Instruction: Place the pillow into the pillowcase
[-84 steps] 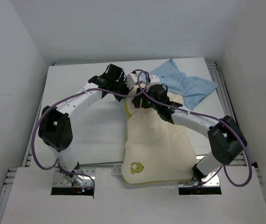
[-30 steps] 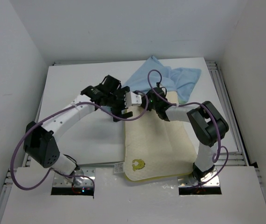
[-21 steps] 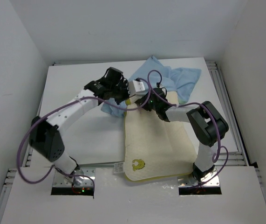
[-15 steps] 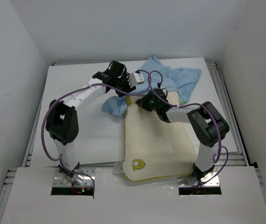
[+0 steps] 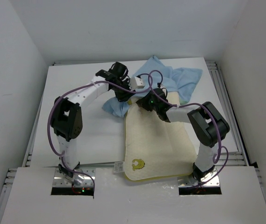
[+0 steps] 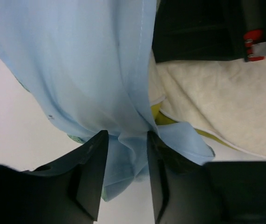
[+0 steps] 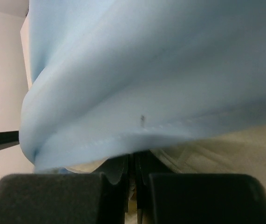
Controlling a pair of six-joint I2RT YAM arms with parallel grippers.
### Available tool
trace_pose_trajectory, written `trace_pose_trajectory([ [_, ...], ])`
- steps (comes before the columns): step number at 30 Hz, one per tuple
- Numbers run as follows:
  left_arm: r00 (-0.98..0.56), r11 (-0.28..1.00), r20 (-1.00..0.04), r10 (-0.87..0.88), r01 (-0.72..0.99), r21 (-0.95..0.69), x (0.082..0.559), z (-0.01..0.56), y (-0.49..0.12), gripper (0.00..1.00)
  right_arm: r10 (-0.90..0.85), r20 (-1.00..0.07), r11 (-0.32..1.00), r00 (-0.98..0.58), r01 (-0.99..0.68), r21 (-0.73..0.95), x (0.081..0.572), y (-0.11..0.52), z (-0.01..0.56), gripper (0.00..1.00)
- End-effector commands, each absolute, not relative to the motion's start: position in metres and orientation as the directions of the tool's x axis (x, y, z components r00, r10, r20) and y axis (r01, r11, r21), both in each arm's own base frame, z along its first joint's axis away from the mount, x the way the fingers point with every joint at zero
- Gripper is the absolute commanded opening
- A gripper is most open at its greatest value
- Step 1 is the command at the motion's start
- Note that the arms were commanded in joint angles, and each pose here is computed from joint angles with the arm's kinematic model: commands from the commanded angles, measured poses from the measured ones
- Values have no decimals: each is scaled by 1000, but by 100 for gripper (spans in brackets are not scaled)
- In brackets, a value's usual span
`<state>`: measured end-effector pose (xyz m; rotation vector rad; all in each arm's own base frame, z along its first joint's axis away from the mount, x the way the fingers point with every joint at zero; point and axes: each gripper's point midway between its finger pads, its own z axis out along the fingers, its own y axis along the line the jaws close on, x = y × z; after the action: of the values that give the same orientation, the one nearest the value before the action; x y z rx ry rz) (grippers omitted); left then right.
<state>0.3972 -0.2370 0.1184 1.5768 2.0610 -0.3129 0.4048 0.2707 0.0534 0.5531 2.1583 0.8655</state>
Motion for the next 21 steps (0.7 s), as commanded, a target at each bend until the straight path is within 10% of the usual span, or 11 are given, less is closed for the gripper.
trace_pose_trajectory([
  [1,-83,250,-644,760,953,172,389,183,-254,38,566,-500,772,-656,208,601,393,242,20,0],
  [17,-205,333,-520,829,929,164,394,104,-235,43,573,-486,764,-660,217,607,393,244,15,0],
  [21,-220,379,-567,794,908,179,405,114,-243,0,563,-488,763,-667,192,618,393,248,20,0],
])
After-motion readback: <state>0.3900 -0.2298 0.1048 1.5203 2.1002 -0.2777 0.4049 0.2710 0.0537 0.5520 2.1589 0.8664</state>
